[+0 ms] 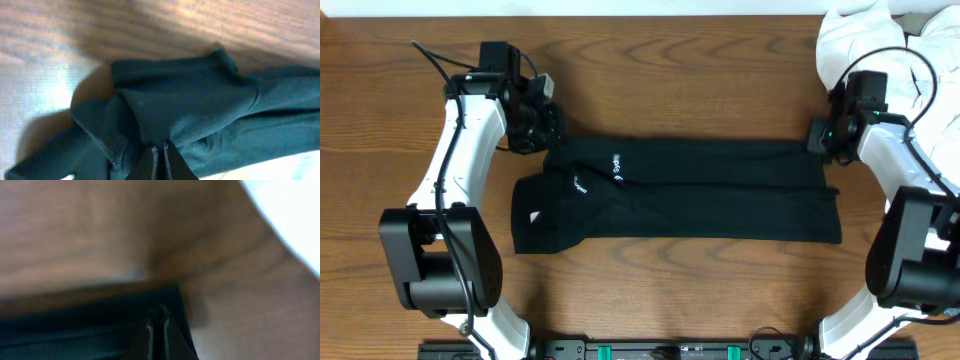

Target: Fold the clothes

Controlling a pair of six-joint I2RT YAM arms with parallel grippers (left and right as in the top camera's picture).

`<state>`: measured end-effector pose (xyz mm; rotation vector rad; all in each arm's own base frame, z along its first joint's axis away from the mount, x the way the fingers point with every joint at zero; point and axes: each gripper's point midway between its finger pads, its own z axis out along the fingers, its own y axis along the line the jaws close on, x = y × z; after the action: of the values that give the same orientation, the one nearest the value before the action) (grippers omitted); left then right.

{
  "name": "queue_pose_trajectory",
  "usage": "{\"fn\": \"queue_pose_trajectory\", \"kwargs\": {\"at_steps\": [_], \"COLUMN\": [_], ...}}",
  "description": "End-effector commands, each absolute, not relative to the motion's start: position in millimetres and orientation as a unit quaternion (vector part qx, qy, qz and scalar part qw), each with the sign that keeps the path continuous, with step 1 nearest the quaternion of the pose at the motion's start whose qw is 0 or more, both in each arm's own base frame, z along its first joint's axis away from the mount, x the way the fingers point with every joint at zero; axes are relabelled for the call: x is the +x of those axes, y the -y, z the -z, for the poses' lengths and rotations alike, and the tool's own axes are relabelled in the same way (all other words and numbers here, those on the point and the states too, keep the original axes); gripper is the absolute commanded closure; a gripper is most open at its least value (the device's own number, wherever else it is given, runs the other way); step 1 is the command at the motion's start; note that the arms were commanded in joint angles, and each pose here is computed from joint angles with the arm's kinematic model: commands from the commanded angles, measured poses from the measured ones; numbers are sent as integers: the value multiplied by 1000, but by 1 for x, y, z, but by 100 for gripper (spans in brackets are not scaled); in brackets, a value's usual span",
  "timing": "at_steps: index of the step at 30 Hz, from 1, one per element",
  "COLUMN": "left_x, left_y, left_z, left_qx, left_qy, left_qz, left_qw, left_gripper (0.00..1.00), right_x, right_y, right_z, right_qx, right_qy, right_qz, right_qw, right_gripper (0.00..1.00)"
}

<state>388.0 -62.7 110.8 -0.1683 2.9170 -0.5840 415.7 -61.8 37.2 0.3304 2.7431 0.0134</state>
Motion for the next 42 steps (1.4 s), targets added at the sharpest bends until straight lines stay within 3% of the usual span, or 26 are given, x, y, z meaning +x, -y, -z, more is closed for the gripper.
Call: {"fn": "queue_pose_trajectory", "kwargs": {"at_steps": [1,10,18,31,38,42], "left_x": [376,338,329,317,316,316], "left_y": [58,58,54,53,53,53], "left_z": [-104,-65,-59,-60,-60,-60], "left_qx": [-63,-63,-58,-63,-63,-63], "left_qy": [-979,-982,-984,-983,-983,-983], "left_qz": [184,179,171,169,169,169], "left_qw": [61,-2,-16,-41,-42,-43], "left_gripper": [94,94,94,94,94,94], "right_x": [406,383,376,380,368,392], "right_y": [83,92,91,83,80,79], "right_z": [-39,-34,-32,-66,-71,-79], "right_qx": [135,148,150,146,128,121], "right_qy": [-975,-979,-981,-976,-982,-974], "right_qz": [41,46,42,21,23,11], "right_qw": [174,132,117,158,140,192], "right_gripper": [99,99,99,99,99,99]}}
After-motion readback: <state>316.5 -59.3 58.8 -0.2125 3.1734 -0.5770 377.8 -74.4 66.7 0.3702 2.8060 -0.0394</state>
